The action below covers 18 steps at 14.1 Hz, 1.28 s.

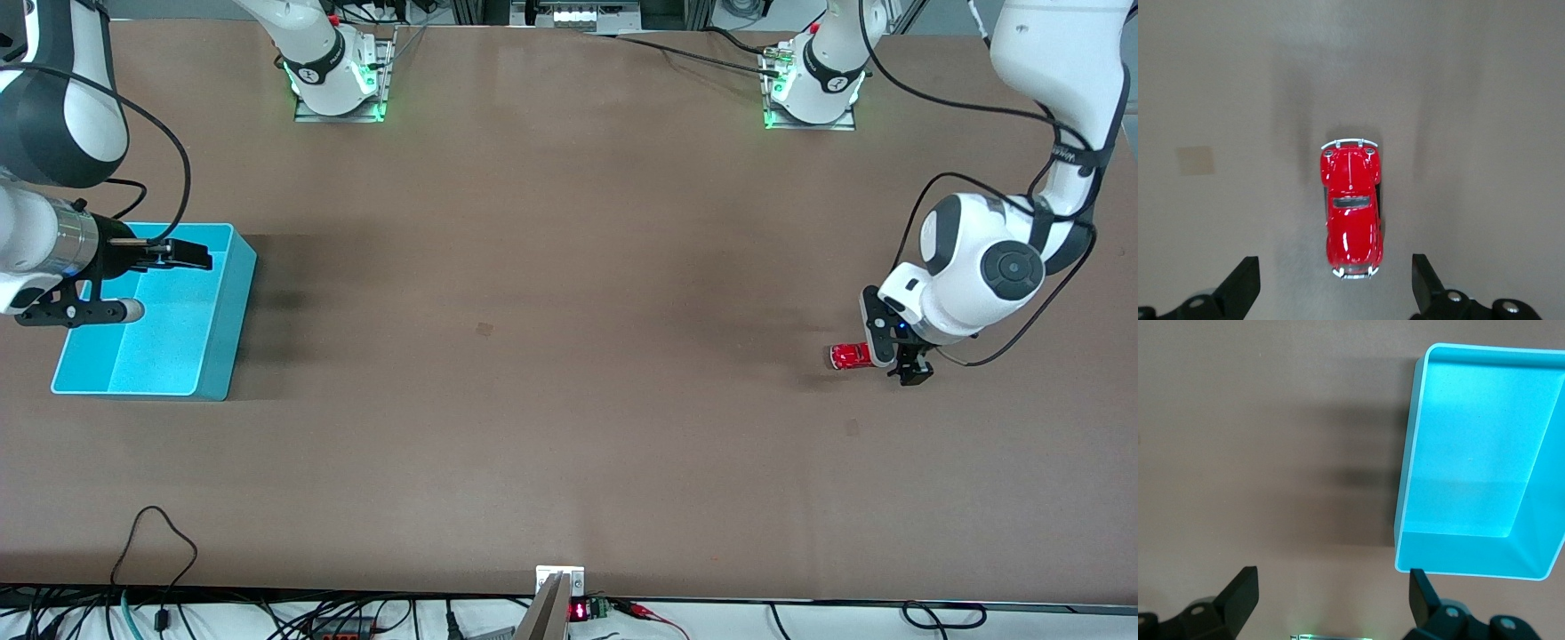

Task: Wind red beetle toy and store in blue box
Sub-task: 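Close the left gripper on the red toy car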

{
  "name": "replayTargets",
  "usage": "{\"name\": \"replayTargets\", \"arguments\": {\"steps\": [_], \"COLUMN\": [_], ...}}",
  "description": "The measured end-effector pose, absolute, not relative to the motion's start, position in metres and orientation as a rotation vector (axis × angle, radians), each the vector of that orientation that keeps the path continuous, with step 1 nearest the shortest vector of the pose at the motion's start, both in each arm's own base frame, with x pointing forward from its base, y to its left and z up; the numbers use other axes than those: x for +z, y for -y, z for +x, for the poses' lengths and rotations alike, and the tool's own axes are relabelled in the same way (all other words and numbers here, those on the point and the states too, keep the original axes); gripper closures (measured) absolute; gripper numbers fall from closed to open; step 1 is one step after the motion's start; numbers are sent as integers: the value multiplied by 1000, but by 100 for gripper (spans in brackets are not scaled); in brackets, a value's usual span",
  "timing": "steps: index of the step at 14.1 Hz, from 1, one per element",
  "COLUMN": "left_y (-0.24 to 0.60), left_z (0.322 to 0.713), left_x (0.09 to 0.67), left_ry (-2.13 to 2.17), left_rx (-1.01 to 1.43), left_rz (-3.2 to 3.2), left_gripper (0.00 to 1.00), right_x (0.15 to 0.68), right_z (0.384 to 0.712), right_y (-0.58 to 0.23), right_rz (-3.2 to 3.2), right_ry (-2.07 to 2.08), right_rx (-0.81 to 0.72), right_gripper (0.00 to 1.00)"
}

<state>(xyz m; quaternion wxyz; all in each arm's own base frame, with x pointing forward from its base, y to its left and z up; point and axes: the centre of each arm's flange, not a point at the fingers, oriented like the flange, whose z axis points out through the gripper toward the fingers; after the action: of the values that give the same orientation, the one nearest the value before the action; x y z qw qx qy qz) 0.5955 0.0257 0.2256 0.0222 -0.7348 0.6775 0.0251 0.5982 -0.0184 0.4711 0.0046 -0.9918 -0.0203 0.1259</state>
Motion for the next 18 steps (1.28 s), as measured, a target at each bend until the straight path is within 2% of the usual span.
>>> {"name": "replayTargets", "arguments": {"steps": [5, 7, 10, 11, 18], "left_y": [-31, -26, -21, -20, -23], "left_z": [592, 584, 579, 580, 580], "left_x": [198, 190, 187, 188, 187], "left_ry": [-2101, -2110, -2171, -2204, -2244], "left_rx": [55, 29, -18, -27, -34], "left_rz": [-2289, -2285, -2245, -2213, -2173], "left_gripper": [0, 17, 51, 56, 56], "right_x": [471, 472, 472, 472, 472], "right_z": [598, 598, 599, 599, 599], "right_y": [18, 18, 17, 16, 12], "right_rz": [-3107, -3107, -3107, -3107, -3108], "right_ry": [66, 67, 70, 73, 83], "right_rx": [393, 393, 391, 391, 391], "right_gripper": [0, 0, 0, 0, 0]}}
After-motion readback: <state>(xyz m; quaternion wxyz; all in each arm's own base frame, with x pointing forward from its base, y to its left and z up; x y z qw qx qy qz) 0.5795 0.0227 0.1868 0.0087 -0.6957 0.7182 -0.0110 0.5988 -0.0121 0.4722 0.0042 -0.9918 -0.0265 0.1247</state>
